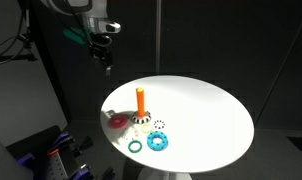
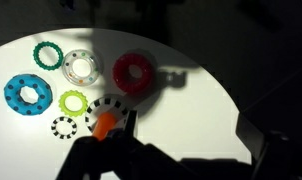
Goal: Put the clear ring through the pole
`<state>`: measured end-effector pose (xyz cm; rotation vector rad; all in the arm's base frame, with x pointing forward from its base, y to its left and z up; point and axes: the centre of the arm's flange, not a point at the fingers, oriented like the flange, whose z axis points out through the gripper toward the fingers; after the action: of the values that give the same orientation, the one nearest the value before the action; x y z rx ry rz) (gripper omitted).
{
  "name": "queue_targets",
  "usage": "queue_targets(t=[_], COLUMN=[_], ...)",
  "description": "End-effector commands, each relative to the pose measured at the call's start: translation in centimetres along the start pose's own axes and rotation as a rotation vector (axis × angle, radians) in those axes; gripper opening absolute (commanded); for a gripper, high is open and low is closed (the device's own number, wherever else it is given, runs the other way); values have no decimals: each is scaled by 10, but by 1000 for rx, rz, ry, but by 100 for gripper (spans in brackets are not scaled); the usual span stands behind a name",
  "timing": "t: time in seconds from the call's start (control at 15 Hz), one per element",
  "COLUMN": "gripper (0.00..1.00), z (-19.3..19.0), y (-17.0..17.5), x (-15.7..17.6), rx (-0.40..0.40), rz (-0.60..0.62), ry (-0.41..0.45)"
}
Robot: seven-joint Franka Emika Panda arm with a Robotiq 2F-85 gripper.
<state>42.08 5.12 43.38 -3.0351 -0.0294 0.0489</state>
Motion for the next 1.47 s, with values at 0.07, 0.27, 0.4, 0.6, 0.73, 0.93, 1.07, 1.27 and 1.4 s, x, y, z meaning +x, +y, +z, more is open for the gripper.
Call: queue_targets(t=[0.07,0.27,0.4,0.6,0.73,0.93,1.07,1.27,1.4], gripper=[100,100,100,100,100,100,100,100,100], z=[13,19,23,30,33,34,35,35,35], y=[29,53,72,98,114,124,119,118,118], x=[-5,-6,-7,-8,-8,-8,-8,-8,-8], rx=[-40,-65,-84,-128,-148,-149,-137,-137,-137], rz=[23,51,77,102,119,132,139,137,137], ry=[-9,-12,-7,18,32,31,18,17,17])
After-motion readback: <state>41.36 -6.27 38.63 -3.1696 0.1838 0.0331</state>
